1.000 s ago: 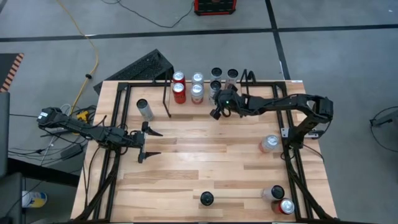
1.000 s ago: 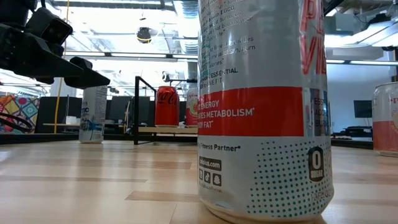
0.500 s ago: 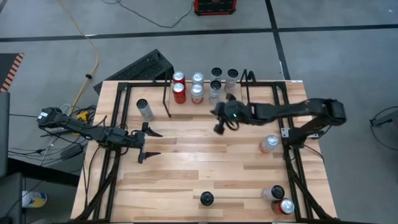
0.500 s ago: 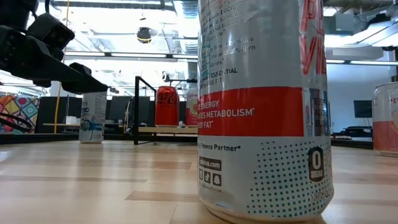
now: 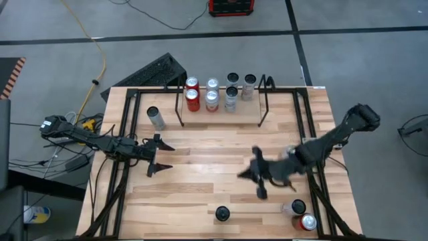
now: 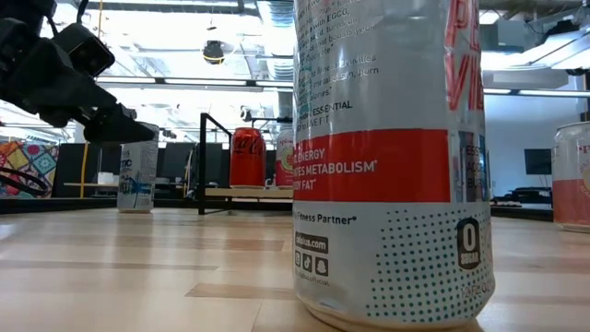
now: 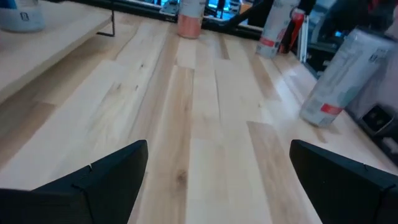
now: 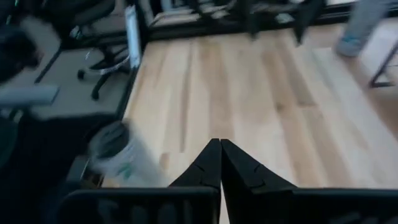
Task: Place canned beverage on shelf
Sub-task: Put the right white pink soda can on the shelf and align with other white pink soda can
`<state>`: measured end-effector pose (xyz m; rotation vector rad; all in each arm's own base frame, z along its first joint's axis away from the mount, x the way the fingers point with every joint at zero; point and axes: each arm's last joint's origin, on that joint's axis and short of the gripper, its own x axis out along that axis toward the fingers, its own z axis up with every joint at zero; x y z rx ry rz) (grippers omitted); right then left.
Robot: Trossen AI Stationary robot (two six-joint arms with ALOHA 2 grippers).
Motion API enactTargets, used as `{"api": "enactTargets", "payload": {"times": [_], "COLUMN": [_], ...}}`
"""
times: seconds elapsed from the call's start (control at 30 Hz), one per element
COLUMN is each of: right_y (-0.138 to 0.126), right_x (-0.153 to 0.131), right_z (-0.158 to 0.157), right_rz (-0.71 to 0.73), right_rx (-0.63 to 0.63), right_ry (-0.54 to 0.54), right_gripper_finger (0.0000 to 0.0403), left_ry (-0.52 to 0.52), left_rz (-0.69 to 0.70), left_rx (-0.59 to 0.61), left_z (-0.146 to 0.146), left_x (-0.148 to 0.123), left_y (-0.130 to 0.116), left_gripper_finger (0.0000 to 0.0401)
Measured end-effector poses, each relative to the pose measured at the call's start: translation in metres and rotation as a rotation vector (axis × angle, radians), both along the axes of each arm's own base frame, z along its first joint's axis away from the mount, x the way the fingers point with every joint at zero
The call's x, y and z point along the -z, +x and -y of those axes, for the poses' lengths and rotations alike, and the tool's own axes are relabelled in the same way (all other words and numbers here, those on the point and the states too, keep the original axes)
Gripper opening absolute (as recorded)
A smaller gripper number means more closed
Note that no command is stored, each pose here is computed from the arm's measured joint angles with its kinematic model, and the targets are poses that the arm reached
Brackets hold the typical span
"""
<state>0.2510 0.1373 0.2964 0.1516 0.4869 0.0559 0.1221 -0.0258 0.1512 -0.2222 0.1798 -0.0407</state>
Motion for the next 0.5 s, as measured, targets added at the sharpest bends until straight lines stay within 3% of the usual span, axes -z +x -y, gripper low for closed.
{"api": "enactTargets", "payload": {"times": [0.27, 0.5], "right_y": [-0.013, -0.008], "right_x": [0.017, 0.006], "right_z": [-0.060, -0.074], "right_rz": [0.050, 0.108], "right_rx": [-0.105, -0.120], "right_ry": [-0.022, 0.021], "right_gripper_finger": [0.0028, 0.0027], "left_ry": [-0.081, -0.058], "left_rz": [0.001, 0.012], "left_rx": [-0.017, -0.018], "left_z": [0.000, 0.000], "left_x": [-0.001, -0.001], "left_y": [0.000, 0.000], "left_gripper_finger": [0.0379, 0.0379]}}
